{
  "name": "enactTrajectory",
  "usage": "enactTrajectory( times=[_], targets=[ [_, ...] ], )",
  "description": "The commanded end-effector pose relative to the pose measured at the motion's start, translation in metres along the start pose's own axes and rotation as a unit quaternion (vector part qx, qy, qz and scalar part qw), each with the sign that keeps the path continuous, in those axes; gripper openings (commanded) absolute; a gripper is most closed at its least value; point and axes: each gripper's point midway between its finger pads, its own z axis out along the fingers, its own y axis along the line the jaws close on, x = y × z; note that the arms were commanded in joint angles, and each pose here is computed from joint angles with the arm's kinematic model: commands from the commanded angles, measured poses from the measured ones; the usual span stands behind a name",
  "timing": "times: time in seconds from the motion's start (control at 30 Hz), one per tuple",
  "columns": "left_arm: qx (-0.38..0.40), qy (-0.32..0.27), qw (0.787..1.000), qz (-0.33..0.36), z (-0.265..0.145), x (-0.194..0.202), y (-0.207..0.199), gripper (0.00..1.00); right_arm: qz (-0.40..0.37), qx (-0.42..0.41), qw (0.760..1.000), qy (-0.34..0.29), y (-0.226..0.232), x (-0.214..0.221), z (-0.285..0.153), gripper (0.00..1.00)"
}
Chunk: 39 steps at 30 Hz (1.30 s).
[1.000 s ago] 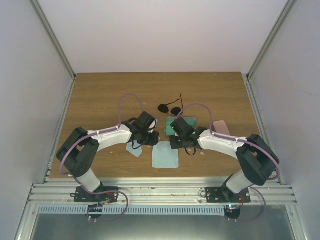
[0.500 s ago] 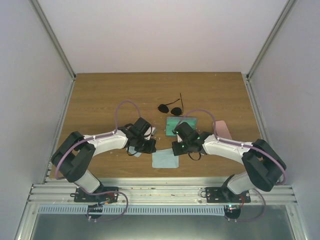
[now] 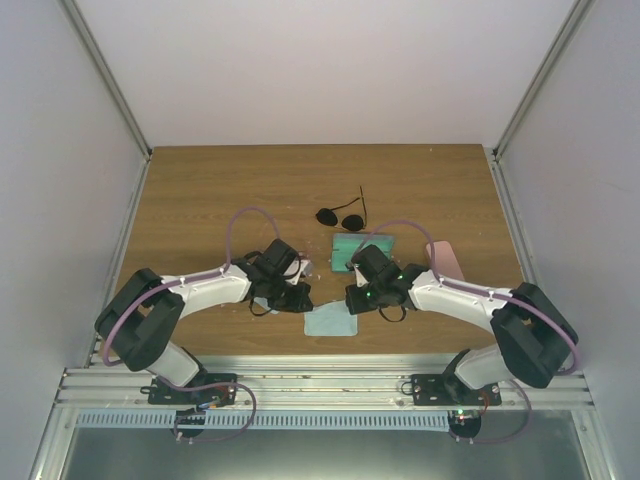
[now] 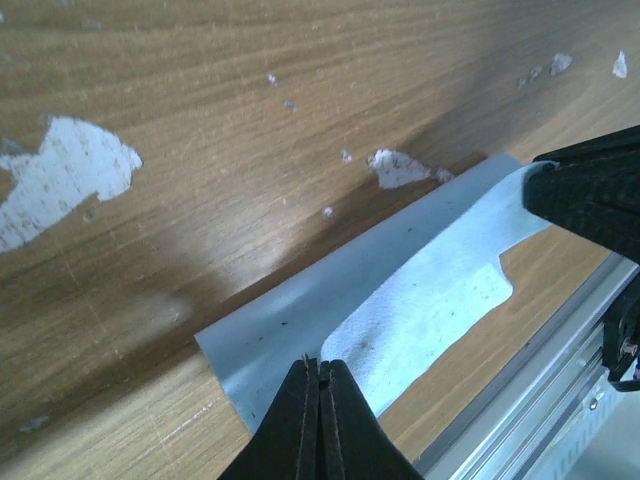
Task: Organize the sunglasses
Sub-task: Fold the glasses cleaning cloth at the center of the board.
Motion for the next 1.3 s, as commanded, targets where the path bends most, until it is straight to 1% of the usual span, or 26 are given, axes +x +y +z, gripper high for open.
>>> enactTrajectory(
  times=[0.0,0.57,0.8,0.83,1.03,1.1,1.17,1.27],
  targets=[
    [0.013,-0.002,1.000,0.005,-0.002,0.002,-0.004,0.00,0.008,-0.003,1.000,0.015,-0.002,0.008,-0.001,0.01],
    [-0.001,0.027,1.000,-0.009,0.012,0.014,0.011,0.00,0.001,-0.013,0.998,0.054,-0.002,0.029,0.015,0.01],
    [0.025,0.036,0.999,-0.011,0.014,0.015,0.002,0.00,-0.002,-0.022,0.998,0.062,0.001,0.033,0.015,0.01],
    [0.027,0.038,0.999,-0.012,0.013,0.016,0.001,0.01,-0.005,-0.032,0.997,0.064,0.005,0.033,0.015,0.05],
    [0.062,0.051,0.997,-0.007,0.009,0.026,-0.010,0.20,-0.029,-0.102,0.993,0.061,0.031,0.036,0.000,0.23],
    [0.072,0.054,0.996,-0.008,0.006,0.030,-0.012,0.25,-0.032,-0.118,0.990,0.064,0.037,0.039,-0.006,0.27],
    [0.083,0.060,0.995,-0.010,0.003,0.037,-0.014,0.28,-0.032,-0.133,0.988,0.075,0.041,0.046,-0.010,0.28],
    [0.094,0.062,0.994,-0.010,-0.002,0.044,-0.017,0.31,-0.028,-0.135,0.987,0.085,0.040,0.056,-0.016,0.31]
  ],
)
